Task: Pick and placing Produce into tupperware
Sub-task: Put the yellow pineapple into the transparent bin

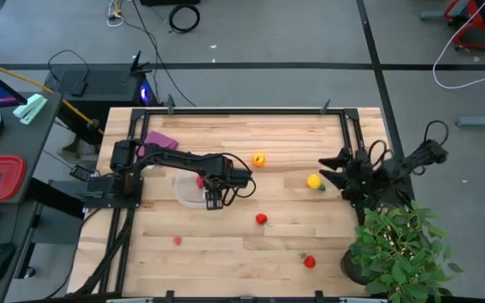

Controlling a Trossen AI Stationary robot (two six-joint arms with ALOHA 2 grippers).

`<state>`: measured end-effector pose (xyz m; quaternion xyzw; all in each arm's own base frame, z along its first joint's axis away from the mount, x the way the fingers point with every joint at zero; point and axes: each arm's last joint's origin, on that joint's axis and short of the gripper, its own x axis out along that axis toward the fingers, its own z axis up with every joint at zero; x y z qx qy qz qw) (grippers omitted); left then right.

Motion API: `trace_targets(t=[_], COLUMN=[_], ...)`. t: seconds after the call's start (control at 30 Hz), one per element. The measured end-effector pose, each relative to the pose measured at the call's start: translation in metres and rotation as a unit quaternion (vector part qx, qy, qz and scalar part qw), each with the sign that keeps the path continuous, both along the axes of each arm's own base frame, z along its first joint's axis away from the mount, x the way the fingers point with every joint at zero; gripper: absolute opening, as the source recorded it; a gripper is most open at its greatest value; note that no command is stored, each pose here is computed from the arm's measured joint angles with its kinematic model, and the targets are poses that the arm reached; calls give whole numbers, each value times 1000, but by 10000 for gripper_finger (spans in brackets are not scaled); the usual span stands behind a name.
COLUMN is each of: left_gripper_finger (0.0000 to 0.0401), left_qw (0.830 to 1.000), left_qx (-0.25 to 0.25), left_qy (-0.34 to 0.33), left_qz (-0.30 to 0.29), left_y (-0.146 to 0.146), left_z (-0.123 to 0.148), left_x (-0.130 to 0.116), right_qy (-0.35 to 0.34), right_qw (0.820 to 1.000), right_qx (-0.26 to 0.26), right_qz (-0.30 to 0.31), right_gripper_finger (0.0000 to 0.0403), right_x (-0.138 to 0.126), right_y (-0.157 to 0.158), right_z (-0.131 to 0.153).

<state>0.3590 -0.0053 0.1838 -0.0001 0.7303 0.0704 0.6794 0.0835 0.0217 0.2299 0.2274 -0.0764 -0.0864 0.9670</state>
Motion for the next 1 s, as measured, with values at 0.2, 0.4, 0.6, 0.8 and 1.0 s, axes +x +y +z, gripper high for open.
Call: trace_targets(t=[0.2, 0.4, 0.6, 0.8, 1.0], left_gripper_finger=[165, 160, 148, 138, 136], left_qw=[1000, 1000, 1000, 1000, 1000], left_qx=[0, 0, 0, 0, 0], left_qy=[-2, -2, -3, -3, -5], left_qz=[-3, -2, -3, -2, 7], left_y=[0, 0, 0, -2, -4], left_z=[0, 0, 0, 0, 0], left_x=[0, 1, 1, 1, 1], right_qy=[135, 400, 547, 638, 671], right_qw=[990, 914, 833, 761, 729], right_qx=[-39, -35, 36, 93, 103], right_qz=[12, -49, -78, -69, -89], right_gripper_finger=[246, 246, 246, 246, 246], right_x=[9, 43, 74, 94, 101], right_y=[4, 15, 20, 11, -8], right_z=[52, 52, 35, 11, 2])
